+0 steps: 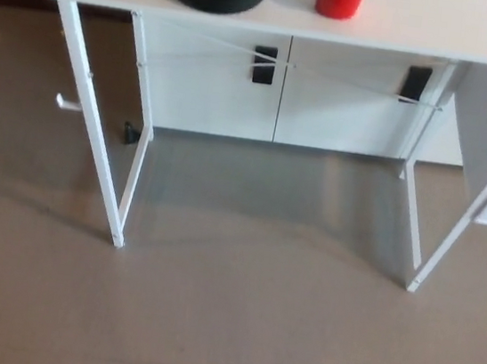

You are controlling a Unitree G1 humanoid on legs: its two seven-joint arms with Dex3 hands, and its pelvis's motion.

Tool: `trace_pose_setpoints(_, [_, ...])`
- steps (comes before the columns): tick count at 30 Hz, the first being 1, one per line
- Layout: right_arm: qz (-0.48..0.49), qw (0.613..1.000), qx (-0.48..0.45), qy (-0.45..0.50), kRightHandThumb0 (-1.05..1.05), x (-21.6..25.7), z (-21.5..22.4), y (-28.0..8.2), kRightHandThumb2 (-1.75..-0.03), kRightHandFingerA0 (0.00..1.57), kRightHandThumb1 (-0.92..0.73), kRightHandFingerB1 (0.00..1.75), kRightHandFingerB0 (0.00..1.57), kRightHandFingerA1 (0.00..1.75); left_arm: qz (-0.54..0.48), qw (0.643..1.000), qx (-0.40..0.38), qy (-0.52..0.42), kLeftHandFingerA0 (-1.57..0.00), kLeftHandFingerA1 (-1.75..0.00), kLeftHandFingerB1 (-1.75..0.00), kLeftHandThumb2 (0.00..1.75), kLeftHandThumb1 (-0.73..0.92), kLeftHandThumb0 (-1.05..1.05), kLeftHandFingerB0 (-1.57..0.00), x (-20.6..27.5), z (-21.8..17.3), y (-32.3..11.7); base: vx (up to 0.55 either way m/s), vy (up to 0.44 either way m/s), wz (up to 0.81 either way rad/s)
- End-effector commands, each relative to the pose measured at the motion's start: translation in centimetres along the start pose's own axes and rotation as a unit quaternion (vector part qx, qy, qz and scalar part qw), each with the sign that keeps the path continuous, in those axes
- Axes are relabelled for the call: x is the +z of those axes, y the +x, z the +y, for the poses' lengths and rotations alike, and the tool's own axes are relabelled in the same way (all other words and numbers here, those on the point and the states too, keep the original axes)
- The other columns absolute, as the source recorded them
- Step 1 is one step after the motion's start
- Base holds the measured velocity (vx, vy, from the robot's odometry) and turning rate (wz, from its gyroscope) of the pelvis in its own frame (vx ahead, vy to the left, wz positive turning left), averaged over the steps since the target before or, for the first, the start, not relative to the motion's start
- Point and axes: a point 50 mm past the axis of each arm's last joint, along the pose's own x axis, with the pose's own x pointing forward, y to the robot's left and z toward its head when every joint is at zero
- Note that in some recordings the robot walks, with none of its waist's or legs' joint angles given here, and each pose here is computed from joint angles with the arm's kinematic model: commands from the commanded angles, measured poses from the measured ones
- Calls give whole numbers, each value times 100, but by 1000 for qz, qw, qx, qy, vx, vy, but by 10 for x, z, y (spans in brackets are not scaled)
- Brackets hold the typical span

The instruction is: The robot walk towards a table in front and uses its left hand to pick up the pot from the base and pour water to the cup on the right hand side

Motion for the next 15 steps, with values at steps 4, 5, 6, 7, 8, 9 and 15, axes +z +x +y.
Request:
trace_pose_setpoints(4, [-17, 1000, -4, -2, -12, 6, 1, 0, -57, 66, -60, 43, 48, 51, -5, 1000, -2, 2, -49, -48, -35, 60, 68, 2, -29, 1, 4, -2, 343, -225, 24])
trace_pose_setpoints(5, [-10, 1000, -9, -2, -12, 5, -1, 0, -57, 61, -61, 41, 45, 49, -6, 1000, 0, 9, -50, -48, -35, 59, 66, 2, -31, 1, 4, -2, 329, -229, 36])
trace_pose_setpoints(6, [-9, 1000, -11, 3, -14, 5, -1, 1, -55, 71, -53, 42, 49, 52, -7, 1000, 10, 11, -53, -49, -36, 59, 65, 6, -34, 1, 4, -1, 261, -190, -7])
trace_pose_setpoints(7, [-9, 1000, -12, 6, -14, 5, -1, 1, -55, 71, -53, 42, 49, 52, -8, 1000, 15, 11, -53, -49, -36, 59, 65, 6, -34, 1, 4, -1, 277, -160, 8])
trace_pose_setpoints(8, [-7, 1000, -14, 8, -14, 4, -2, 1, -55, 71, -52, 42, 51, 51, -7, 1000, 10, 11, -51, -48, -36, 60, 67, 5, -31, 1, 4, -1, 265, -129, -3])
trace_pose_setpoints(9, [-8, 1000, -12, 10, -13, 4, -2, 1, -55, 66, -53, 41, 47, 50, -6, 1000, 7, 12, -49, -47, -35, 59, 67, 1, -30, 1, 3, -1, 228, -117, -3])
trace_pose_setpoints(15, [-9, 1000, -4, 13, -14, 5, -1, 1, -56, 71, -55, 42, 51, 51, -7, 1000, -1, 7, -49, -48, -35, 60, 68, 4, -30, 3, 3, -1, 208, 10, -7])
